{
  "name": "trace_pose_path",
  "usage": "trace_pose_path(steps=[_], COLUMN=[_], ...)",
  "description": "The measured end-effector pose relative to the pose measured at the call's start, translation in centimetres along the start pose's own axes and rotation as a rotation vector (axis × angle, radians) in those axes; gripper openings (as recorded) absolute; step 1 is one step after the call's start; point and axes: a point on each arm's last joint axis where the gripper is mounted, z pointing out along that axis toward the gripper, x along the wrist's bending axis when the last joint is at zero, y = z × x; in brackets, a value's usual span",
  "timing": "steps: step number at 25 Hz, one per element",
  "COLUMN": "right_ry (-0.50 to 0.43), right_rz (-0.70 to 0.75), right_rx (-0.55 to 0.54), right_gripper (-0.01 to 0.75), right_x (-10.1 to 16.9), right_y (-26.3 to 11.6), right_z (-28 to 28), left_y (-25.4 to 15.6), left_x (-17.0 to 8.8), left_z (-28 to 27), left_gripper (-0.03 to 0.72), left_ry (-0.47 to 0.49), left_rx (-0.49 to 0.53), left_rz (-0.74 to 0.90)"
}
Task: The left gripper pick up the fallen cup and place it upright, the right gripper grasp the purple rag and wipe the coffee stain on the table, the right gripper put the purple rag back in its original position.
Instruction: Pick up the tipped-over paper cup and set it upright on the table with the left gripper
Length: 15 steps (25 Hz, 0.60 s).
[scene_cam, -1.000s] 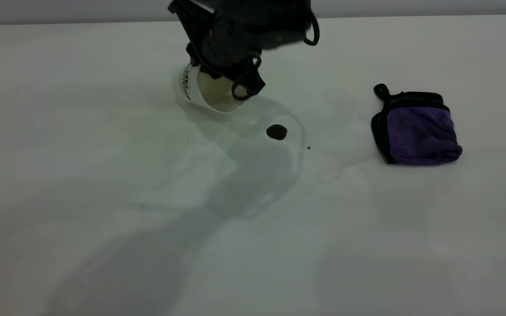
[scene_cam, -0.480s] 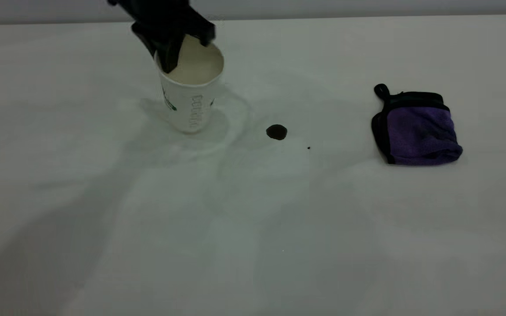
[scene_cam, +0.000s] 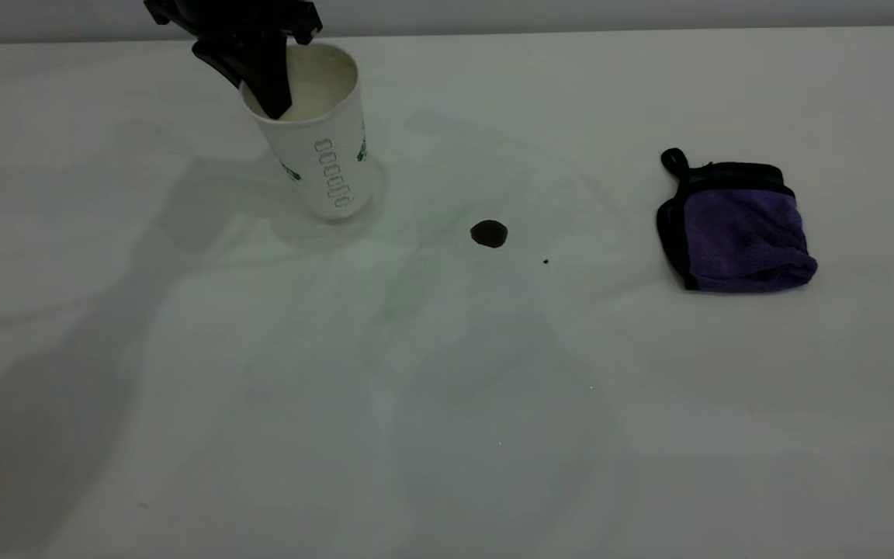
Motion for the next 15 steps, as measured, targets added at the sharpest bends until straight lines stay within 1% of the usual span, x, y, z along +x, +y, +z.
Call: trace_pose_path(steps=[6,10,12,15], right_ry=[0.0,0.0,0.0,0.0], right_rz=[0.0,0.0,0.0,0.0], right_rx=[0.0,0.0,0.0,0.0], right_gripper=[0.43,0.43,0.43,0.43], right_x=[0.0,0.0,0.0,0.0], right_y=[0.0,0.0,0.0,0.0], right_z=[0.0,0.0,0.0,0.0], left_y=[-0.4,-0.4,-0.4,-0.4], left_x=[0.2,0.2,0.2,0.2], left_z=[2.1,2.1,2.1,2.1], left_gripper=[0.0,0.01,0.028,0.088], left_ry=[-0.016,-0.016,-0.016,-0.016], left_rx=[0.035,0.034,0.034,0.033], left_rz=[-0.006,-0.006,-0.006,-0.007])
